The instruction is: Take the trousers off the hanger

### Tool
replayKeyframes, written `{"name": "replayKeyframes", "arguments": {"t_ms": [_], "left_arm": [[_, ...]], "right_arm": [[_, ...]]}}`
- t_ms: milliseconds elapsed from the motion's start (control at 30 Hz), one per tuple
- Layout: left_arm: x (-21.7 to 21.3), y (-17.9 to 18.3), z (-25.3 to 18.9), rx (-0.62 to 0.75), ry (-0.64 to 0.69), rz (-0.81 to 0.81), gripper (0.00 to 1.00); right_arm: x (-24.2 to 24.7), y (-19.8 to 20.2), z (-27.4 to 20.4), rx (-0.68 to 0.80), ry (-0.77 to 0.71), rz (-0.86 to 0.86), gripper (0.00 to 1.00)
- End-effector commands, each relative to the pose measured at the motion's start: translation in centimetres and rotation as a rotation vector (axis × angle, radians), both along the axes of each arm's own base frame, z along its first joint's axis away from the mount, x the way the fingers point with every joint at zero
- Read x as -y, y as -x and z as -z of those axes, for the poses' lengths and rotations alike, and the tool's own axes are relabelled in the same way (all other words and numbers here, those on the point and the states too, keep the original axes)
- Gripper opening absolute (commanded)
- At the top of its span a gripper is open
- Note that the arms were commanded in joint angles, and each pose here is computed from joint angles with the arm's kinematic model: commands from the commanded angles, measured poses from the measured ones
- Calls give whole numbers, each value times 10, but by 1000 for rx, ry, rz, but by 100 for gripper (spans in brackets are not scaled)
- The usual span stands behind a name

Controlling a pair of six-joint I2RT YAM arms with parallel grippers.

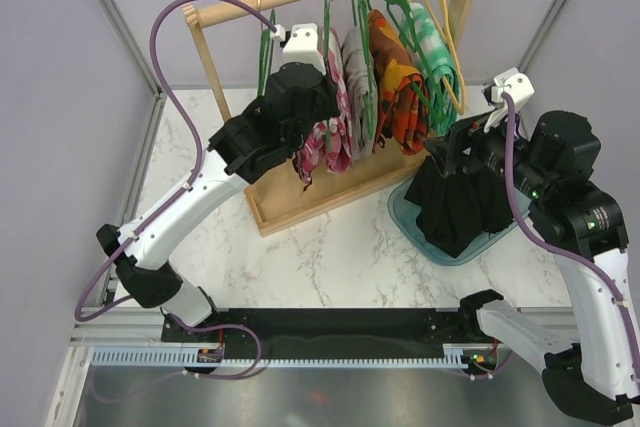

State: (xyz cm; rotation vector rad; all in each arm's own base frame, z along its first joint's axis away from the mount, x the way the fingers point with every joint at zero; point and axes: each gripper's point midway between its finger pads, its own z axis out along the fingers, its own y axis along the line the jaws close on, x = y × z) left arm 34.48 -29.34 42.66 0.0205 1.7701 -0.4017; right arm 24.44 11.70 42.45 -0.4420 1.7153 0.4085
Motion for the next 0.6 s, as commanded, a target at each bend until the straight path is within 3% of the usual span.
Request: {"name": "replayKeyframes", "arguments": {"t_ms": [0, 133, 567], "left_arm": [[-2, -4, -12, 27, -8, 9, 23], [-9, -2, -26, 58, -23, 6, 2], [-41, 22, -137, 280, 108, 12, 2]], "right_arm": [[-4, 2, -9, 18, -48, -15, 87], [-3, 1, -10, 13, -58, -12, 87], [-2, 4, -6, -7, -86, -27, 87]]}}
